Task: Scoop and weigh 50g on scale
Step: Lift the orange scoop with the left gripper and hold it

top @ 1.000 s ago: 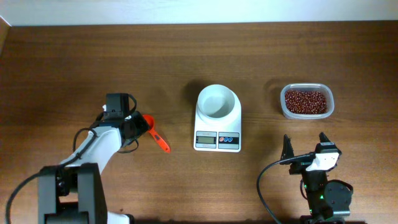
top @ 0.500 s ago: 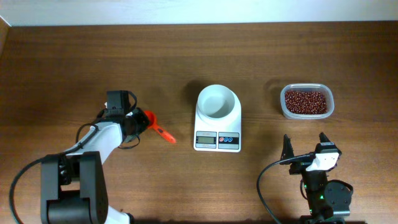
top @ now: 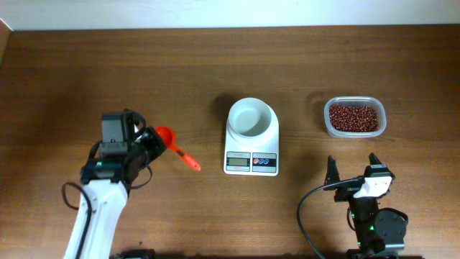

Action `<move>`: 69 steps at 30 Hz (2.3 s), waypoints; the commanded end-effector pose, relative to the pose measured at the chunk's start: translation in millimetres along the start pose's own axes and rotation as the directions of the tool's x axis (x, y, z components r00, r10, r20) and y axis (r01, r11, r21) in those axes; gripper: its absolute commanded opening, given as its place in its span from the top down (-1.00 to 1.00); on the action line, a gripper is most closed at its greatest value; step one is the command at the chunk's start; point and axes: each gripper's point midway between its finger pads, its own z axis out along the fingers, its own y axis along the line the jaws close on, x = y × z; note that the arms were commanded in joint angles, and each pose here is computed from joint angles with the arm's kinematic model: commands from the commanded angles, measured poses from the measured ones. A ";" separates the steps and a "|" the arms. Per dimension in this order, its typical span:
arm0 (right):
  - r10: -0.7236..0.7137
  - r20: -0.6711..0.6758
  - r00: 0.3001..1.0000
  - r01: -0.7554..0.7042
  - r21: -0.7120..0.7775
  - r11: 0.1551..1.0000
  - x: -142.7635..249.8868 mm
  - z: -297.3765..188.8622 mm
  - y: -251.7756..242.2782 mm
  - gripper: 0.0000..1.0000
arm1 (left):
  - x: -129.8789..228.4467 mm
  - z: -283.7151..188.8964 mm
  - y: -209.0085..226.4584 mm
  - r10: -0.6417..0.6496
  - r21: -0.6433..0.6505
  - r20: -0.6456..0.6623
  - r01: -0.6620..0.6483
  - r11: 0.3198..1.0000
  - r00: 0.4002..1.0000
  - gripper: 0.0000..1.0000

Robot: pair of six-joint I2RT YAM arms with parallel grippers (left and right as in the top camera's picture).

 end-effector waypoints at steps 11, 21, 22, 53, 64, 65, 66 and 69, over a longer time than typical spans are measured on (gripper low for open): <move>-0.006 -0.004 1.000 0.006 0.004 1.000 3.2 0.3 -0.4 -0.98 | 4.1 -45.6 -3.7 0.011 0.041 0.073 -0.014 0.999 0.997 1.00; -0.007 -0.004 1.000 0.007 0.004 1.000 3.3 0.3 -0.4 -0.98 | 13.8 -45.2 17.6 -0.159 -0.053 0.055 0.162 0.985 0.986 1.00; -0.006 -0.004 1.000 0.006 0.004 1.000 3.2 0.3 -0.4 -0.98 | 14.2 -45.2 18.0 -0.159 -0.055 0.053 0.162 0.985 0.986 1.00; -0.006 -0.004 1.000 0.006 0.004 1.000 3.3 0.3 -0.4 -0.98 | 12.5 -46.5 30.2 -0.157 -0.116 0.081 0.166 0.979 0.984 1.00; -0.007 -0.004 1.000 0.007 0.004 1.000 3.2 0.3 -0.4 -0.98 | 12.0 -48.4 30.3 -0.157 -0.116 0.088 0.167 0.979 0.984 1.00; -0.006 -0.004 1.000 0.006 0.004 1.000 3.3 0.3 -0.4 -0.98 | 12.1 -50.4 27.2 -0.168 -0.098 0.087 0.176 0.980 0.982 1.00; -0.006 -0.004 1.000 0.006 0.004 1.000 3.2 0.3 -0.4 -0.97 | 11.0 -53.8 23.5 -0.178 -0.077 0.093 0.186 0.980 0.980 1.00; -0.006 -0.004 1.000 0.006 0.004 1.000 3.2 0.3 -0.4 -0.98 | 3.2 -66.9 14.5 -0.177 -0.033 0.130 0.182 0.983 0.976 1.00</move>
